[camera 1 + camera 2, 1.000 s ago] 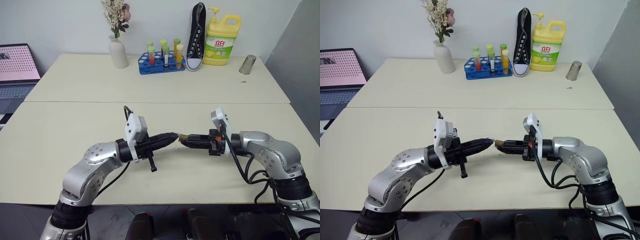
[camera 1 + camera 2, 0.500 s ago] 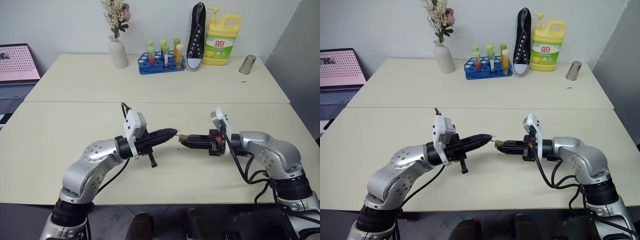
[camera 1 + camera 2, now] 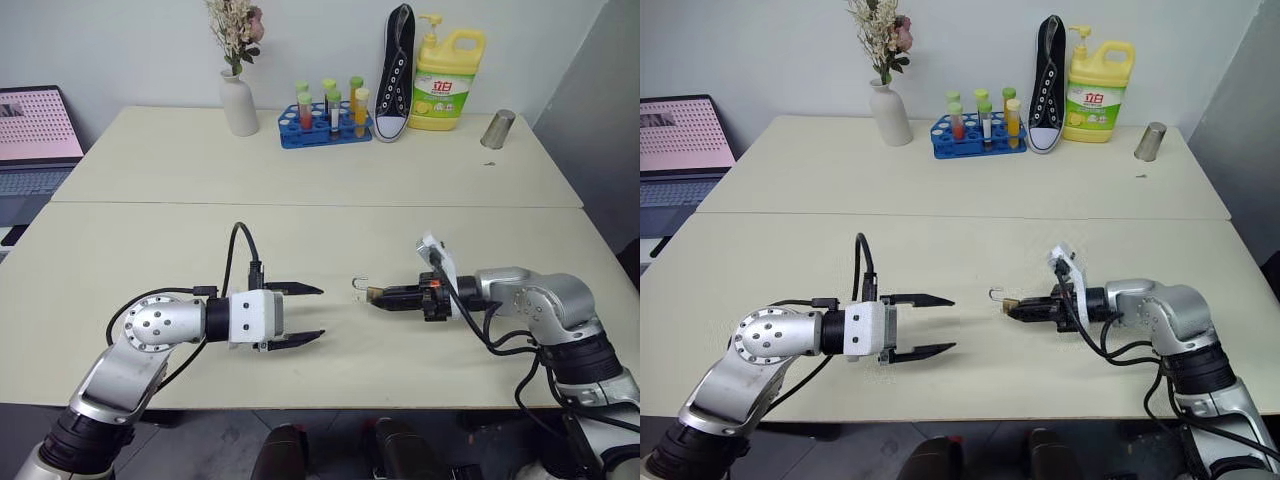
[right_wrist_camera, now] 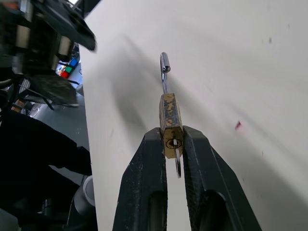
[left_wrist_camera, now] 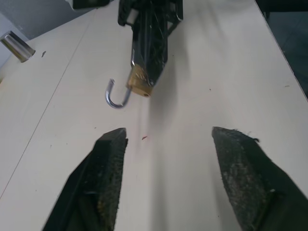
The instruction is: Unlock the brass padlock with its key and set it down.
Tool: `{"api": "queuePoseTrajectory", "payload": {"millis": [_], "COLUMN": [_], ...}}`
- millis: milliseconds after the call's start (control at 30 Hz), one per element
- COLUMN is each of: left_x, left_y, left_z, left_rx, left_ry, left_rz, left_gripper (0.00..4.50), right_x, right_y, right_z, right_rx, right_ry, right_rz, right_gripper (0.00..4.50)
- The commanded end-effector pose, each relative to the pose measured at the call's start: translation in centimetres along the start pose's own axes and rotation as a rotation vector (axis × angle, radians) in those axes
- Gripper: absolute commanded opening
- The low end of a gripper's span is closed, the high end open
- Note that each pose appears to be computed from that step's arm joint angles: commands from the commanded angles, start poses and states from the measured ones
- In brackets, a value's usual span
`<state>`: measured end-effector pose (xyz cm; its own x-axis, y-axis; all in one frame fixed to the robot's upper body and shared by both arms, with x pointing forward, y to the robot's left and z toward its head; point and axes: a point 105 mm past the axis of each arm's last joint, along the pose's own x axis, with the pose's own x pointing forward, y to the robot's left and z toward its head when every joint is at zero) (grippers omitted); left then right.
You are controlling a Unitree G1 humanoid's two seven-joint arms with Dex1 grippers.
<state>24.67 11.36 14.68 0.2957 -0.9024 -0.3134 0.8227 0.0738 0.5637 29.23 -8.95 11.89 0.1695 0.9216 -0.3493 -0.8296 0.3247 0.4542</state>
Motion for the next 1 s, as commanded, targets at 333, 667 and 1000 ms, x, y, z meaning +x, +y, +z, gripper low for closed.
{"api": "queuePoseTrajectory", "payload": {"millis": [333, 667, 1000], "left_x": [0.4, -0.7, -1.3], "left_y": [0.6, -0.4, -0.2], "left_z": [0.3, -2.3, -2.5], "left_rx": [-0.006, -0.140, -0.211], "left_ry": [-0.042, 0.125, 0.131], "left_rz": [0.094, 0.087, 0.079], "left_gripper": [4.50, 4.50, 4.50], "right_x": [1.1, -3.0, -5.0], "right_y": [-3.9, -3.5, 0.4], "right_z": [0.5, -0.1, 0.3], "right_rx": [-0.070, -0.429, -0.601], "right_ry": [0.123, 0.203, 0.077], "right_rz": [-0.134, -0.174, -0.168], "right_gripper": [1.13, 4.47, 4.47]}}
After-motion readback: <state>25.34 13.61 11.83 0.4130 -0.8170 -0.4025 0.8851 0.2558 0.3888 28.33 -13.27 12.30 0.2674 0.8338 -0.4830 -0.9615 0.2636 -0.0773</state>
